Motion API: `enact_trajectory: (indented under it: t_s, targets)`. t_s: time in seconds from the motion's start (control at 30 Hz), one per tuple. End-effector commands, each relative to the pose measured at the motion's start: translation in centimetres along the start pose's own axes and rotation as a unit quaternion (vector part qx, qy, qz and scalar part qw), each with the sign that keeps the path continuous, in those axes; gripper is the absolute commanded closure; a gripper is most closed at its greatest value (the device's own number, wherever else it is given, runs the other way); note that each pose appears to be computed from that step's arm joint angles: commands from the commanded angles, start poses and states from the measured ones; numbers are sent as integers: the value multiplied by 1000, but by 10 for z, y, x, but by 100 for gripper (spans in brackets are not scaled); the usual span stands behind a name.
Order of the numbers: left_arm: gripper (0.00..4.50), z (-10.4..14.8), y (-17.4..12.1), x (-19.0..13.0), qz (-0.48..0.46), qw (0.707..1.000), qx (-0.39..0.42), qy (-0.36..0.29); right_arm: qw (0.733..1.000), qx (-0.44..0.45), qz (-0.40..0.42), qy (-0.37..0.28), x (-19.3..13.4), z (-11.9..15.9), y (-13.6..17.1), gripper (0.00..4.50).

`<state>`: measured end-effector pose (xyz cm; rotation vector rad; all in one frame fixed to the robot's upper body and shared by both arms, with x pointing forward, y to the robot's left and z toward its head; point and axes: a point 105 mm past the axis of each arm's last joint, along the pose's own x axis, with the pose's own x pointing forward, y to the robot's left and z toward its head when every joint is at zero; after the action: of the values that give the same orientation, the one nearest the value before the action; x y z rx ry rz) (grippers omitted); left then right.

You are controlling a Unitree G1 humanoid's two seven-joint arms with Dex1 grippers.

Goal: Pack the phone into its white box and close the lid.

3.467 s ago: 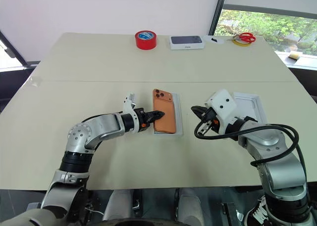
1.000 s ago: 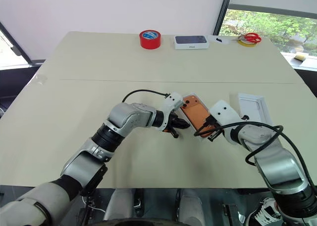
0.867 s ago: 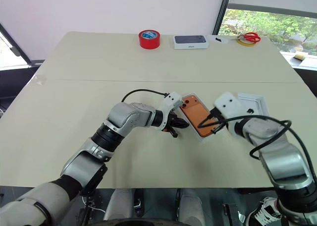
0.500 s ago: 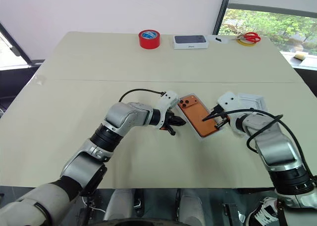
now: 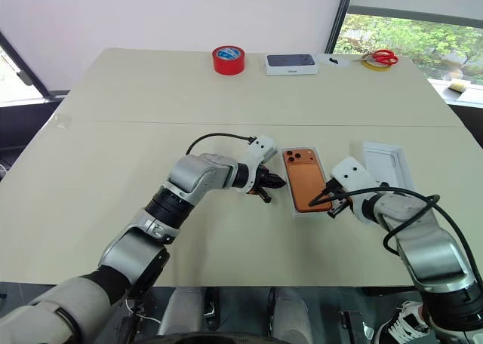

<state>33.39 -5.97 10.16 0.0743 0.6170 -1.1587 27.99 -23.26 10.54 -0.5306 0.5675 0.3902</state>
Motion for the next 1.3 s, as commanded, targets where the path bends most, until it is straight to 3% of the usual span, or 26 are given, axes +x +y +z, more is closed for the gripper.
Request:
enact_trajectory:
  t_s: [0.03,0.27,0.53,0.67,0.8,0.83,0.93,1.07,1.3]
  targets:
    - [446,20,-37,15,-71,996,43,-18,1000,-4,13,-28,-9,12,11,450]
    - [446,20,-52,24,-97,994,51,-13,1000,9,-1,-14,-15,2,9,450]
    - [446,22,-48,16,-94,994,43,-19,1000,16,-25,-2,-32,-4,-9,450]
    - [450,24,-37,-2,-84,995,42,-31,998,43,-32,-26,-52,9,-26,327]
    - [450,29,-25,-22,-73,993,75,-61,993,93,-59,-48,-58,24,-47,111]
    - [450,29,-23,-26,-71,991,88,-68,990,115,-64,-48,-58,25,-52,77]
    - [450,30,-16,-40,-63,982,149,-101,980,179,-82,-15,-52,20,-67,77]
    - [450,20,-24,-74,-118,942,268,-165,956,279,-90,29,-37,11,-85,77]
    - [450,-10,-18,-98,-163,930,309,-117,940,319,-80,91,-15,-8,-92,77]
